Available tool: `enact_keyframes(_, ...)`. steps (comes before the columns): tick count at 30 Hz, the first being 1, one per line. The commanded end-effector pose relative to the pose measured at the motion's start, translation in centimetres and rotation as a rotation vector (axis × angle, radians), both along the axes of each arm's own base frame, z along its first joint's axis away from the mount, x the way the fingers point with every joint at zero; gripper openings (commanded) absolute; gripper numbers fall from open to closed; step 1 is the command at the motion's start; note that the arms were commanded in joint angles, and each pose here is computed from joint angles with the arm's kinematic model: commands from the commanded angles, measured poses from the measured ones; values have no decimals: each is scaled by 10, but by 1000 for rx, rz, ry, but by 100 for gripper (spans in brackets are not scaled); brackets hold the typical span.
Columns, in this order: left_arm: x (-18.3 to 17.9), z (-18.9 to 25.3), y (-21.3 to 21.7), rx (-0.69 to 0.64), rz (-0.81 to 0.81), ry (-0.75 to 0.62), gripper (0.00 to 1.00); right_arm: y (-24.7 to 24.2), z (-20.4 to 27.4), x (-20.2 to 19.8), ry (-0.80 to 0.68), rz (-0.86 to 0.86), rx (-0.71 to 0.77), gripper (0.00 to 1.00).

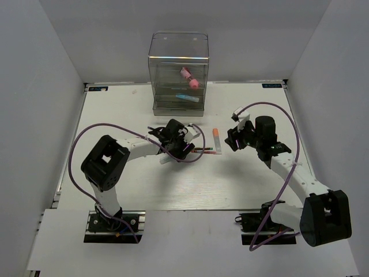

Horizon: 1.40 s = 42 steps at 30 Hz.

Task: Sort the stationery into containers
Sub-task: Pick up the pen from the center of the board, then place the pen in the drawer.

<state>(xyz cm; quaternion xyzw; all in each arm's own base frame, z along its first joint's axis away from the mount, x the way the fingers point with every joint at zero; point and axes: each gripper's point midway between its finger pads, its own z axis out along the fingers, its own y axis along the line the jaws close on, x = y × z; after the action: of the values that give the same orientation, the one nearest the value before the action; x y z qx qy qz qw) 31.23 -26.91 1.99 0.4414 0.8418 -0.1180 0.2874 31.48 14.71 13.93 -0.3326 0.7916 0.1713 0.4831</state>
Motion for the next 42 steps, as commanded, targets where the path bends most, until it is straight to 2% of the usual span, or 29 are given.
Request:
enact_keyframes(1,-6,-1,9,50,-19,9,74,2,16,3,-55,9,35,61)
enact_keyframes(5,-14,-4,17,65,-14,15,72,2,16,3,-52,12,41,61)
enact_keyframes(7,-14,-2,19,68,1,14,69,2,16,3,-53,10,43,61)
enact_keyframes(8,-17,-5,22,75,1,22,57,1,18,3,-56,11,47,61)
enact_keyframes(10,-19,-6,27,87,33,28,41,1,17,2,-54,9,47,61)
enact_keyframes(11,-18,-2,27,80,34,20,28,1,18,2,-57,10,49,61)
enact_keyframes(14,-12,15,28,46,80,-10,22,1,16,1,-52,12,52,61)
enact_keyframes(15,-11,22,27,29,91,-18,16,1,16,0,-53,18,50,61)
enact_keyframes(17,1,53,21,-56,132,-80,12,2,17,1,-56,19,51,61)
enact_keyframes(19,11,84,12,-133,151,-141,2,1,15,1,-54,21,52,61)
enact_keyframes(21,23,124,2,-249,195,-217,0,2,13,0,-49,24,47,61)
enact_keyframes(24,49,173,-6,-398,297,-328,0,2,11,0,-53,34,40,53)
enact_keyframes(25,61,198,-4,-456,346,-374,0,2,10,-1,-50,36,41,48)
enact_keyframes(27,83,231,-1,-581,491,-432,0,2,10,-2,-49,40,41,42)
enact_keyframes(29,95,248,-1,-655,526,-474,0,3,8,-3,-47,46,42,39)
enact_keyframes(31,109,274,-2,-789,577,-522,0,3,9,-3,-51,50,38,39)
enact_keyframes(33,120,271,3,-875,672,-524,0,3,9,-3,-54,50,37,39)
enact_keyframes(34,125,296,3,-993,671,-595,0,3,9,-3,-55,50,37,39)
enact_keyframes(36,135,293,11,-1089,744,-628,0,2,9,-3,-54,49,36,39)
enact_keyframes(37,138,310,14,-1181,759,-675,0,3,10,-3,-58,51,36,39)
enact_keyframes(39,150,313,18,-1230,790,-711,0,2,10,-3,-60,52,35,39)
enact_keyframes(42,171,301,21,-1344,916,-656,0,3,13,-3,-72,54,36,39)
